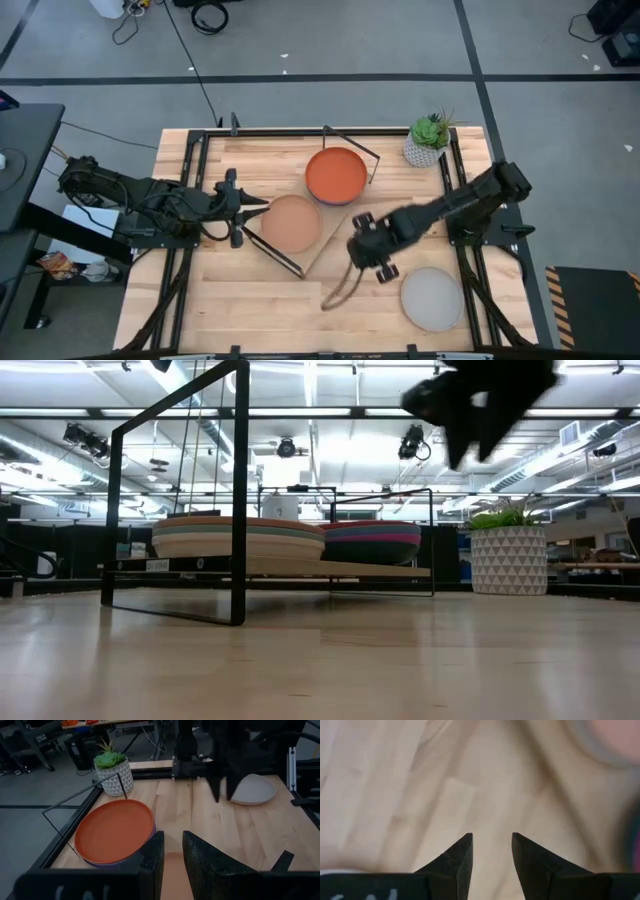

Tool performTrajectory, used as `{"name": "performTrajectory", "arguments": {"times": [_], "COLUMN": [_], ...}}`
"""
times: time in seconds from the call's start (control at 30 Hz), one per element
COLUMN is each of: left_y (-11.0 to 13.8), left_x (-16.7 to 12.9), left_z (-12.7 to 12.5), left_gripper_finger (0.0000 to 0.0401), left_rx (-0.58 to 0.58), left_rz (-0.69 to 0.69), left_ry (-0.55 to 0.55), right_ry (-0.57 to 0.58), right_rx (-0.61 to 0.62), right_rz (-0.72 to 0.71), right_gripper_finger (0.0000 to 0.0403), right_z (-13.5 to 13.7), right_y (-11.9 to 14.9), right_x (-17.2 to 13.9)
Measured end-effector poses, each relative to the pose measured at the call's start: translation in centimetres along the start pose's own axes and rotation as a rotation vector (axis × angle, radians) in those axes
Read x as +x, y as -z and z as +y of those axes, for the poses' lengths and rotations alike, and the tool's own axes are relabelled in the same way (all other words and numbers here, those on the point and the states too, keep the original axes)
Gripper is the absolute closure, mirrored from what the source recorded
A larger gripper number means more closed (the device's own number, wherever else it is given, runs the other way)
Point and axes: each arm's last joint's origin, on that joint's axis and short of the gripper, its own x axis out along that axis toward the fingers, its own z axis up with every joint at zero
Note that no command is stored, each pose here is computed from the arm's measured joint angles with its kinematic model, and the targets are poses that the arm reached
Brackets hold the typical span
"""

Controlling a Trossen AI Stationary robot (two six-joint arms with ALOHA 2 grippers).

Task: Place and stack plates onto a shelf
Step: Stack the light gray plate on top of he brown plate on the shelf

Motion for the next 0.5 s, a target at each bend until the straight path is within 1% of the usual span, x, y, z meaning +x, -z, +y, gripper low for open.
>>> {"name": "performTrajectory", "arguments": {"times": [0.13, 0.27, 0.4, 0.5], "left_y": [0.1, 0.2, 0.2, 0.2], "left_x": [0.0, 0.0, 0.0, 0.0], "left_z": [0.0, 0.0, 0.0, 0.0], "left_gripper_finger": [0.0323, 0.0323, 0.0323, 0.0323], "left_rx": [0.005, 0.004, 0.003, 0.003], "left_rz": [0.012, 0.016, 0.017, 0.017], "left_ry": [0.000, 0.000, 0.000, 0.001], "right_ry": [-0.014, -0.014, -0.008, -0.044], "right_rx": [0.038, 0.067, 0.106, 0.122], "right_rz": [0.051, 0.147, 0.242, 0.303], "right_gripper_finger": [0.0261, 0.0260, 0.0260, 0.0260], "right_z": [3.1, 5.4, 6.4, 6.5], "right_y": [1.3, 3.5, 5.8, 7.0], "right_x": [1.5, 3.3, 5.1, 6.0]}}
